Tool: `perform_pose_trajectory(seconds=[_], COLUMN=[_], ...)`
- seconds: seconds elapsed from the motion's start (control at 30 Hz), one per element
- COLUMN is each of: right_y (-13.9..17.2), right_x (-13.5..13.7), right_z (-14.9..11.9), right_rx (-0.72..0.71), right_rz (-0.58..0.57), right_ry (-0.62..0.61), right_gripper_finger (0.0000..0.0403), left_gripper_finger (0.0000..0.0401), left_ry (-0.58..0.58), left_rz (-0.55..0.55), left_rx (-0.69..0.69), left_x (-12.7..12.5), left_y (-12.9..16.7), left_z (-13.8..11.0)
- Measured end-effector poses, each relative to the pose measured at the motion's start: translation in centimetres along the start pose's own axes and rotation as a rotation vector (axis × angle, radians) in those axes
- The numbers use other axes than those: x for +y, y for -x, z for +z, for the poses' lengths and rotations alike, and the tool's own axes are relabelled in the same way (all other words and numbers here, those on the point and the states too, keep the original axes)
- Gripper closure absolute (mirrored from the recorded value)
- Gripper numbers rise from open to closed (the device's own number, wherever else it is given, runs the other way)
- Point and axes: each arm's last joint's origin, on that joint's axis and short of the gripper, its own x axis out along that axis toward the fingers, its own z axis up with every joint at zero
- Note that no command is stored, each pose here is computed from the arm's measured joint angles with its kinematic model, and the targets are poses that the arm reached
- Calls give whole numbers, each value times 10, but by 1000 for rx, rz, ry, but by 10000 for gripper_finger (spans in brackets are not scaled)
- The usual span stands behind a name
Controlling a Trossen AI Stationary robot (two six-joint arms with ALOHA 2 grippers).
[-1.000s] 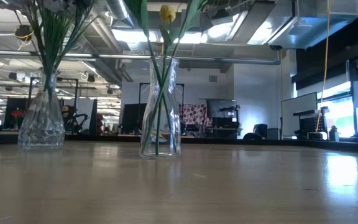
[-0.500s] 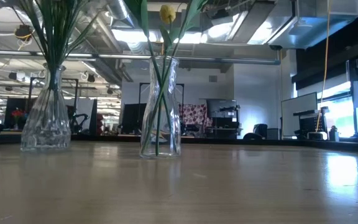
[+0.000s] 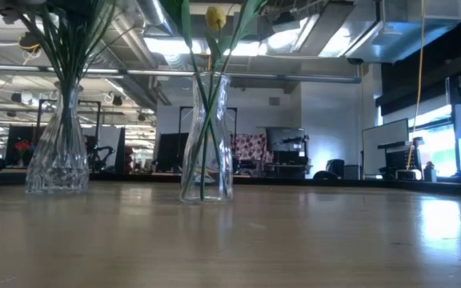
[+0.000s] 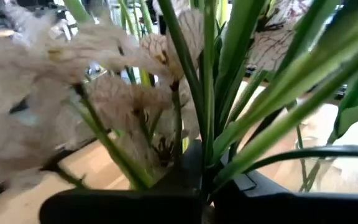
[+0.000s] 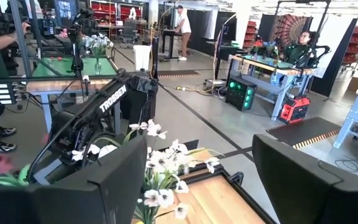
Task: Sort flowers into vase by color
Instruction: Put the white flowers into the left transparent vase
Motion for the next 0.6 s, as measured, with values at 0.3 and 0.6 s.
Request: perform_pose_trajectory(seconds=[0.3, 0.6], right_y=[0, 0], right_x=[0, 0], right_z=[0, 0], right_rx=[-1, -3], right_rz=[0, 0], right_ry=[-10, -30], right_gripper_finger=[112, 112], left_gripper_finger=[360, 311], left_ry=[-57, -84], left_rz=[16, 22], left_rx=[54, 90], left_x=[4, 4], left_y=[-2, -3], left_z=[-13, -12])
